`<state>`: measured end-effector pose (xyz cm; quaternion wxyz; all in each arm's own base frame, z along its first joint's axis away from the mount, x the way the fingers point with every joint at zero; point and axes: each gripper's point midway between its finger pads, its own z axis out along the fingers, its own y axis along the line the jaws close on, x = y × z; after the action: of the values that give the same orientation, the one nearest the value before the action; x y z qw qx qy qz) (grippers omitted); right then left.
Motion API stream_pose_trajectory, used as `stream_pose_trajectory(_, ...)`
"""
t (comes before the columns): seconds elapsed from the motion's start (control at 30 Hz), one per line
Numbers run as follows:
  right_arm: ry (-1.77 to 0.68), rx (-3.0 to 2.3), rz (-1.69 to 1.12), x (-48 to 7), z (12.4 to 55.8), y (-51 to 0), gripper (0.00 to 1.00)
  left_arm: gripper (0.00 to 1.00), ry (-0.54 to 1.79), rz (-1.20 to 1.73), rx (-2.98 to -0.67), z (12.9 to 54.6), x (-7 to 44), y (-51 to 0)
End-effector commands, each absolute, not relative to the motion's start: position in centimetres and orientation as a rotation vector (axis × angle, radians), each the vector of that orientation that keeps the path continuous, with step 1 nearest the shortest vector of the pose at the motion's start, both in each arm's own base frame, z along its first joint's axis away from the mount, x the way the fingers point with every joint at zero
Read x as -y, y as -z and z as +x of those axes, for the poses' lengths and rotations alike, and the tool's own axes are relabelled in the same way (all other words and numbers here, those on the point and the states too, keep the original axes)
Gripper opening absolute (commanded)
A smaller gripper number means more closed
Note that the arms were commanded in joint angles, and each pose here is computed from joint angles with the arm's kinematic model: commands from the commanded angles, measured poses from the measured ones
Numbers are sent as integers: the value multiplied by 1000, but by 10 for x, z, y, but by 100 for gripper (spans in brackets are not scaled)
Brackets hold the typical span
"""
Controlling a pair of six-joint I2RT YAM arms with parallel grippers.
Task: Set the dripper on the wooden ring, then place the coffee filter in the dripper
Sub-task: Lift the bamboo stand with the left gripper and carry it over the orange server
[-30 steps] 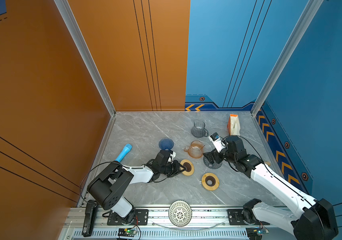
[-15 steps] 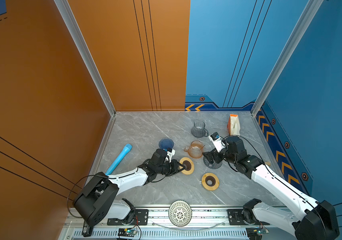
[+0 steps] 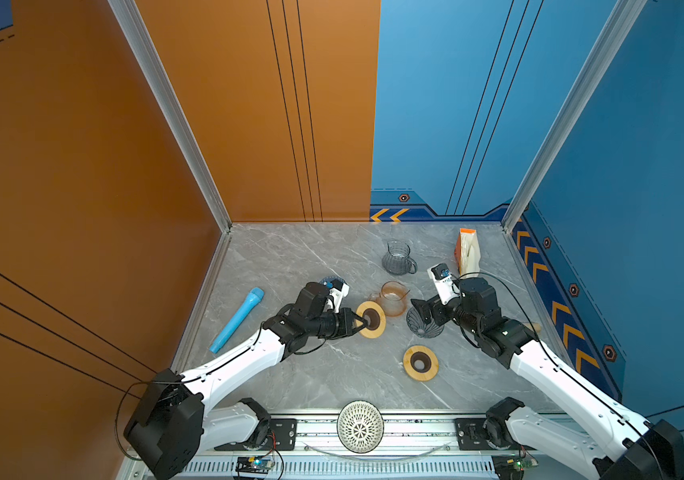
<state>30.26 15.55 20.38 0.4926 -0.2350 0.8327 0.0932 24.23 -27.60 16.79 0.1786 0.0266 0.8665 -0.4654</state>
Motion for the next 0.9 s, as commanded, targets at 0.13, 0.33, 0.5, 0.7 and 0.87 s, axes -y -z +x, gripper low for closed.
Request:
stream_pose_trajectory(0.13,-203,-2011,-528,-150,304,-204,100,0,1401,159,-2398,269,303,-189)
stream_pose_trajectory(0.33,-193,-2021,-518,-145,302,-200,100,1,1443,148,-2380,295,320,-193)
stream_pose_trajectory(0.5,-188,-2025,-508,-141,302,-199,100,1,1479,124,-2379,311,329,-186)
stream_pose_trajectory(0.7,-149,-2024,-508,-132,303,-200,100,1,1535,152,-2366,327,344,-189)
stream_pose_trajectory(0.87,-163,-2021,-491,-127,304,-202,100,2,1550,162,-2357,342,351,-191)
